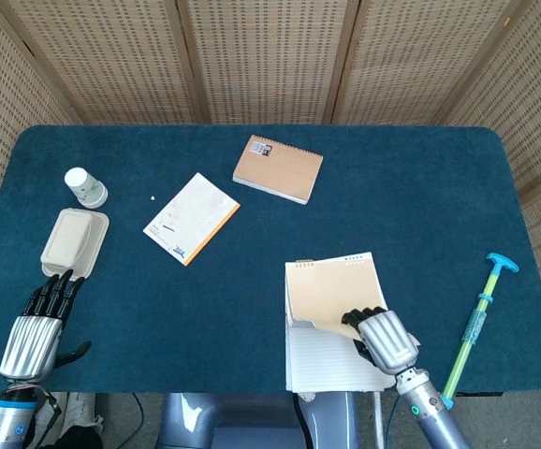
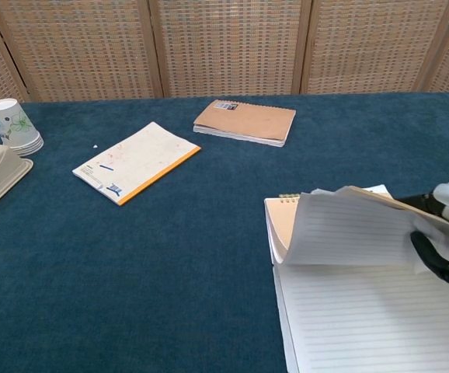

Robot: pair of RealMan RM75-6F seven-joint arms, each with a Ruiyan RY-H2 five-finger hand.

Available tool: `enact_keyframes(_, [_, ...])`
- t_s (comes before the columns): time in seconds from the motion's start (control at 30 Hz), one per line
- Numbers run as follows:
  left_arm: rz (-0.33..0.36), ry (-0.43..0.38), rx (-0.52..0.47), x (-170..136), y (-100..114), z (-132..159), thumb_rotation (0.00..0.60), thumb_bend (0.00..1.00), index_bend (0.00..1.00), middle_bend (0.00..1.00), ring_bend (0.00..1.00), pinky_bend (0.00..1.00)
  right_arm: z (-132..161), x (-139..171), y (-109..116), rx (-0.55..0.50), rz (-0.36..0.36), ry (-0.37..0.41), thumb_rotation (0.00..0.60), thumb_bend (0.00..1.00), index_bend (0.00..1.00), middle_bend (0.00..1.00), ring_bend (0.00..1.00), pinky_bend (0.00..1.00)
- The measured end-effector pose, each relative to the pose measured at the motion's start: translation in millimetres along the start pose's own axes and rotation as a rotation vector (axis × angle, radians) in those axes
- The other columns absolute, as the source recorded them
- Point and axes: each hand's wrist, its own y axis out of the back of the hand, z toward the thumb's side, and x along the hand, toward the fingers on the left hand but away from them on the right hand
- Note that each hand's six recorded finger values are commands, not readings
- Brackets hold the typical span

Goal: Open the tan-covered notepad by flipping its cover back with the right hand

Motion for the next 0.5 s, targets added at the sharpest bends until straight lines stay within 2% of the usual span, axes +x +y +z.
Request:
enact_keyframes(0.23, [0.004, -0.003, -0.003, -1, 1, 1, 0.600, 0.00, 0.00, 0.00, 0.00, 0.13, -3, 29, 0, -0.027, 0.007, -0.002, 0.600, 0.86, 0.64, 0.64, 0.61, 0.68])
enact_keyframes(0.5, [0.006, -0.004, -0.008, -1, 3, 1, 0.600, 0.00, 0.00, 0.00, 0.00, 0.13, 0, 48, -4, -0.021, 0.019, 0.020, 0.600, 0.86, 0.64, 0.64, 0.61, 0.68])
